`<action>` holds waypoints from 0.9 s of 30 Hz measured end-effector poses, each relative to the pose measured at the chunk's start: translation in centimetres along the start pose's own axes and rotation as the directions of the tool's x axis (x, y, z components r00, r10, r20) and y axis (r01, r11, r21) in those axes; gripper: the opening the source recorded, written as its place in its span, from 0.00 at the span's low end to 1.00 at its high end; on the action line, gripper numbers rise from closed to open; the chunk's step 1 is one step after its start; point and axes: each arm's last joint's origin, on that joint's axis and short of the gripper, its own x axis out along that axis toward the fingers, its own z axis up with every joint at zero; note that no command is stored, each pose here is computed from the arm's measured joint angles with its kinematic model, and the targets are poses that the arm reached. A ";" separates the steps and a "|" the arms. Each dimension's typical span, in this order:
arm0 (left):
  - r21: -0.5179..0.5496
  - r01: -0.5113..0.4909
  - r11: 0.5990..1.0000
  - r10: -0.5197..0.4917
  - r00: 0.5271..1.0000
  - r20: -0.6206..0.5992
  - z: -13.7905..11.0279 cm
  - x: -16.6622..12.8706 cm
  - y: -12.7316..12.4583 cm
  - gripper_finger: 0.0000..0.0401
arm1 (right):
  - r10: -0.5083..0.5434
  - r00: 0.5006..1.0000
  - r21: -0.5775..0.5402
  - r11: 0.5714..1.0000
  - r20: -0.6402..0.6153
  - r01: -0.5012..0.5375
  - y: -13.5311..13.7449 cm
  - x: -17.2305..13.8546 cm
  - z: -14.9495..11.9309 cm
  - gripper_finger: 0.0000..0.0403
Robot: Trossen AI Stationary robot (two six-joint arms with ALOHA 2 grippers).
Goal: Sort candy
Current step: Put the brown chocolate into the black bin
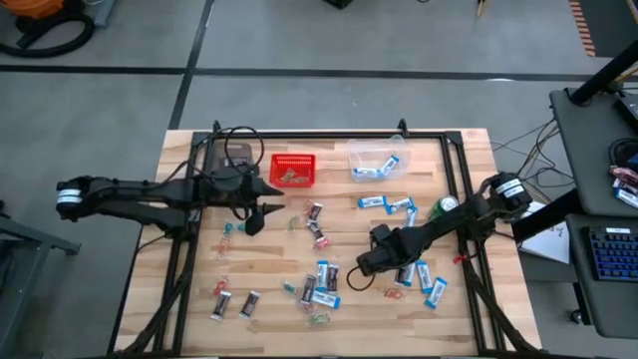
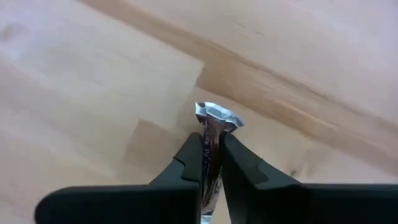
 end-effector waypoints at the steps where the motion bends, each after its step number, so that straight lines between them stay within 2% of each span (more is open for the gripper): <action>1: -0.005 0.034 0.999 -0.034 0.999 0.013 -0.3 0.1 -0.1 0.41 | 0.012 1.000 -0.025 1.000 0.008 -0.012 0.0 -0.4 0.1 0.05; 4: -0.031 0.141 0.990 -0.137 0.985 0.109 -1.0 0.7 -0.7 0.41 | 0.137 0.988 -0.155 0.980 0.072 -0.125 0.4 -2.4 0.6 0.06; 6: -0.042 0.189 0.981 -0.177 0.965 0.196 -1.3 1.0 -1.1 0.41 | 0.264 0.955 -0.271 0.937 0.138 -0.219 1.2 -3.3 1.2 0.06; 8: -0.034 0.229 0.973 -0.212 0.939 0.270 -1.5 1.4 -1.7 0.41 | 0.376 0.906 -0.391 0.877 0.196 -0.279 1.9 -3.6 2.0 0.06; 11: -0.004 0.284 0.959 -0.266 0.903 0.337 -1.4 2.1 -2.8 0.41 | 0.584 0.771 -0.586 0.727 0.253 -0.358 3.5 -4.1 3.3 0.06; 13: 0.017 0.317 0.948 -0.300 0.879 0.370 -1.4 2.5 -3.5 0.41 | 0.701 0.667 -0.725 0.593 0.250 -0.351 4.2 -4.5 4.2 0.06; 15: 0.037 0.344 0.938 -0.328 0.850 0.414 -1.3 2.9 -4.1 0.41 | 0.810 0.550 -0.841 0.433 0.204 -0.326 4.7 -4.9 4.9 0.06; 18: 0.054 0.384 0.922 -0.363 0.806 0.468 -1.2 3.4 -5.1 0.41 | 0.915 0.393 -0.926 0.224 0.093 -0.305 4.9 -5.1 5.8 0.06; 19: 0.053 0.397 0.916 -0.373 0.796 0.477 -1.0 3.7 -5.4 0.41 | 0.929 0.366 -0.939 0.169 0.050 -0.299 4.7 -5.0 5.9 0.06; 21: 0.042 0.424 0.905 -0.393 0.793 0.465 -0.9 4.3 -6.2 0.41 | 0.946 0.324 -0.956 0.110 0.016 -0.274 4.4 -4.9 6.1 0.06; 24: 0.027 0.426 0.904 -0.394 0.808 0.438 -0.7 5.8 -7.6 0.41 | 0.953 0.302 -0.976 0.082 0.018 -0.201 3.9 -4.5 6.4 0.06; 27: 0.025 0.416 0.909 -0.387 0.820 0.422 -0.6 7.4 -8.6 0.41 | 0.971 0.233 -0.987 -0.017 -0.055 -0.161 3.7 -4.8 6.6 0.06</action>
